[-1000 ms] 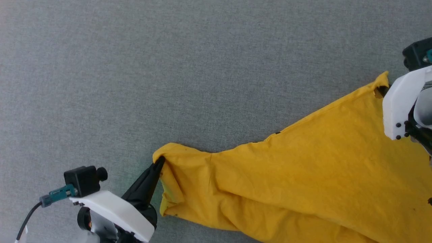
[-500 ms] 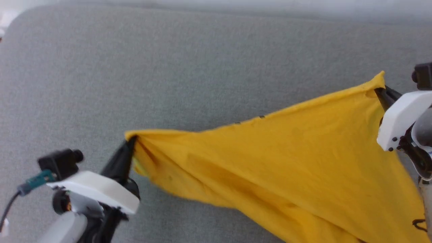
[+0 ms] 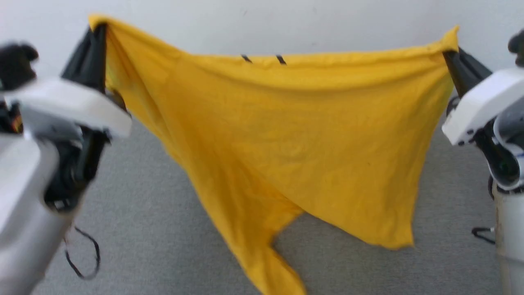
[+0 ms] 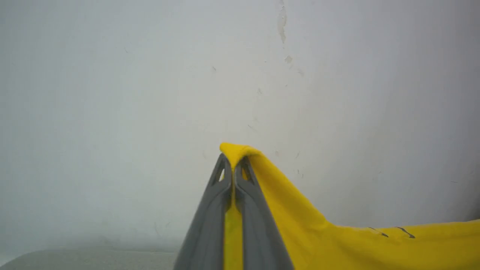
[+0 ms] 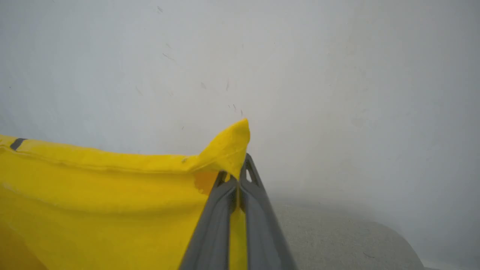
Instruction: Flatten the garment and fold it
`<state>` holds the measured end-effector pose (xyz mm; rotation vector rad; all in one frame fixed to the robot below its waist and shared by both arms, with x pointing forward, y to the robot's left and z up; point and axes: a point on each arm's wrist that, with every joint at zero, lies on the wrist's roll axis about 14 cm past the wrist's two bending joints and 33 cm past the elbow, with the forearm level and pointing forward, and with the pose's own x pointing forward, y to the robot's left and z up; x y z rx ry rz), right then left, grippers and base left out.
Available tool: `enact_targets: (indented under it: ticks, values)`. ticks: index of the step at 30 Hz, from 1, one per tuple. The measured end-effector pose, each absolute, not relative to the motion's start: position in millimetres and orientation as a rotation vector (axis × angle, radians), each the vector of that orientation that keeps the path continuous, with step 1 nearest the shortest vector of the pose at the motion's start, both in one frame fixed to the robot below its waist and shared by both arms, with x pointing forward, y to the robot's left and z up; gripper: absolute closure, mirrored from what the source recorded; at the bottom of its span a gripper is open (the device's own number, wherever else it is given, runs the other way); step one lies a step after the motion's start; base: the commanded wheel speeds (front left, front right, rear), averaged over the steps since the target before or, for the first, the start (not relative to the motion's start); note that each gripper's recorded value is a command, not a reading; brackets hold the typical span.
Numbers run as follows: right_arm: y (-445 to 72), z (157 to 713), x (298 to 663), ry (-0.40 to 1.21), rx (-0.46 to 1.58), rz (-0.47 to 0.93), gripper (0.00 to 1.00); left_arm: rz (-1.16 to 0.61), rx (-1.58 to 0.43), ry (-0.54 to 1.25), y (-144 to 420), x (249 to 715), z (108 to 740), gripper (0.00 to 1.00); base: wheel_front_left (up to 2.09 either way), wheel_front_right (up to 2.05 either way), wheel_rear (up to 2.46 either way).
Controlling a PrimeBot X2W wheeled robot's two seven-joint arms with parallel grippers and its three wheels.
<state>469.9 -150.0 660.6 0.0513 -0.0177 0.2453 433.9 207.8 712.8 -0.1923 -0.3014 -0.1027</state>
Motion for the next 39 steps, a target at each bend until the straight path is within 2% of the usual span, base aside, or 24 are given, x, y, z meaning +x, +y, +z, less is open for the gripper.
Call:
enact_targets:
  ticks: [5, 11, 17, 24, 30, 39]
  values:
    - [-158, 710, 460, -0.094, 0.017, 0.229, 1.00, -0.143, -0.096, -0.365, 194, 449, 776, 1.00, 0.00, 0.00, 0.00]
    - [-171, 739, 463, -0.107, -0.003, 0.185, 1.00, -0.132, -0.042, -0.395, 182, 472, 823, 1.00, 0.00, 0.00, 0.00]
    - [-169, 744, 495, -0.058, -0.022, 0.155, 1.00, -0.072, 0.021, -0.380, 190, 512, 835, 1.00, 0.00, 0.00, 0.00]
    - [-180, 781, 550, -0.169, -0.081, 0.069, 1.00, -0.024, 0.019, -0.622, 207, 547, 891, 1.00, 0.00, 0.00, 0.00]
    - [-187, 786, 604, -0.252, -0.120, 0.014, 1.00, -0.061, -0.001, -0.694, 207, 593, 882, 1.00, 0.00, 0.00, 0.00]
    - [-192, 722, 678, -0.223, -0.199, -0.028, 1.00, -0.089, 0.004, -0.651, 212, 667, 808, 1.00, 0.00, 0.00, 0.00]
